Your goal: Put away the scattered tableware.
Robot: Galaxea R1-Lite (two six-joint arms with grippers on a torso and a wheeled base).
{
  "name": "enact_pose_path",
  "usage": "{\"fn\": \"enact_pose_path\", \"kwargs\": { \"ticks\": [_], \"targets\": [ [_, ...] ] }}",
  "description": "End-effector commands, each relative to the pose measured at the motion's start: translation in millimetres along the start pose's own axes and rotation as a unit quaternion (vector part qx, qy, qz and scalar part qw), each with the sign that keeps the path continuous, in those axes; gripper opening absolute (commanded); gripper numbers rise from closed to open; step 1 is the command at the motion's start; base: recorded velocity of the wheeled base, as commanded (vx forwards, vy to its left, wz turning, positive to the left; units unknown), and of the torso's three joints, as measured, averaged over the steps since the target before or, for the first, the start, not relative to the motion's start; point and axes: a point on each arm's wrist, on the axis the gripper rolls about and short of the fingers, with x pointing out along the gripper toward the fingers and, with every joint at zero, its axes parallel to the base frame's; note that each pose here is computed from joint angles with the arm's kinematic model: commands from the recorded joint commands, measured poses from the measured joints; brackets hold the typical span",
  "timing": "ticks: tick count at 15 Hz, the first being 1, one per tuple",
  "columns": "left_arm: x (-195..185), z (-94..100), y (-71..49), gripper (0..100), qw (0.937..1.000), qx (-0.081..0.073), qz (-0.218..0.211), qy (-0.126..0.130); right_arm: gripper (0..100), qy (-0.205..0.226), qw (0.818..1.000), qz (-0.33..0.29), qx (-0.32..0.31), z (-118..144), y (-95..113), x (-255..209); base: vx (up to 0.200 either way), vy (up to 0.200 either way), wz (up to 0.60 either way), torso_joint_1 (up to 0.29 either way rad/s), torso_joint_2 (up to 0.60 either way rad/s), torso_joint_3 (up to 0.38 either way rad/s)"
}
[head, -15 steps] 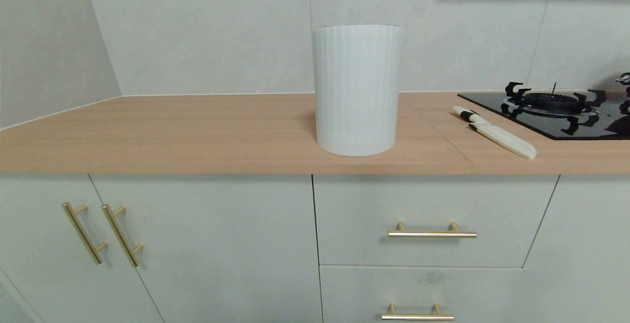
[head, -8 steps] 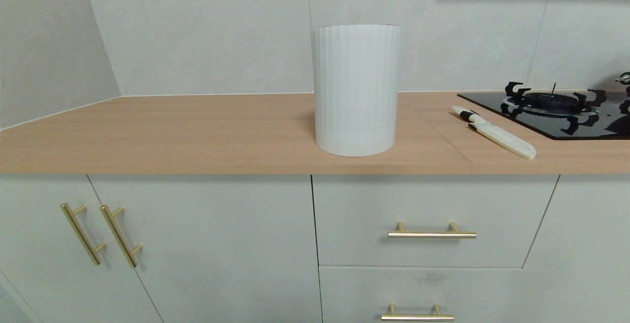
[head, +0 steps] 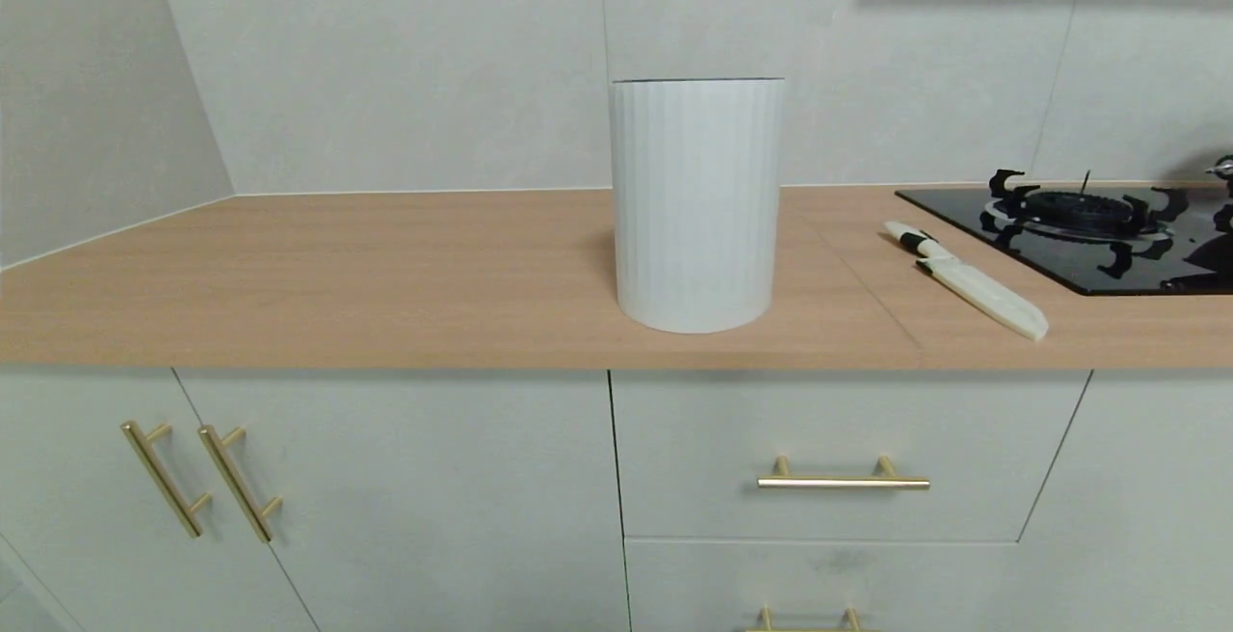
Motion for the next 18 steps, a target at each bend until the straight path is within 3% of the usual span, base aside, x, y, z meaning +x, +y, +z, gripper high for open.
{"fn": "enact_pose_path", "kwargs": {
  "ticks": [1, 18],
  "targets": [
    [0.1, -0.1, 0.0, 100, 1.0000, 0.000, 0.000, 0.000, 100, 0.001, 1.000, 0.000, 0.000, 0.0, 0.0, 0.1, 0.000, 0.000, 0.00, 0.183, -0.58, -0.295],
    [0.1, -0.1, 0.0, 100, 1.0000, 0.000, 0.000, 0.000, 100, 0.001, 1.000, 0.000, 0.000, 0.0, 0.0, 0.1, 0.000, 0.000, 0.00, 0.198, -0.49, -0.282]
  ]
}}
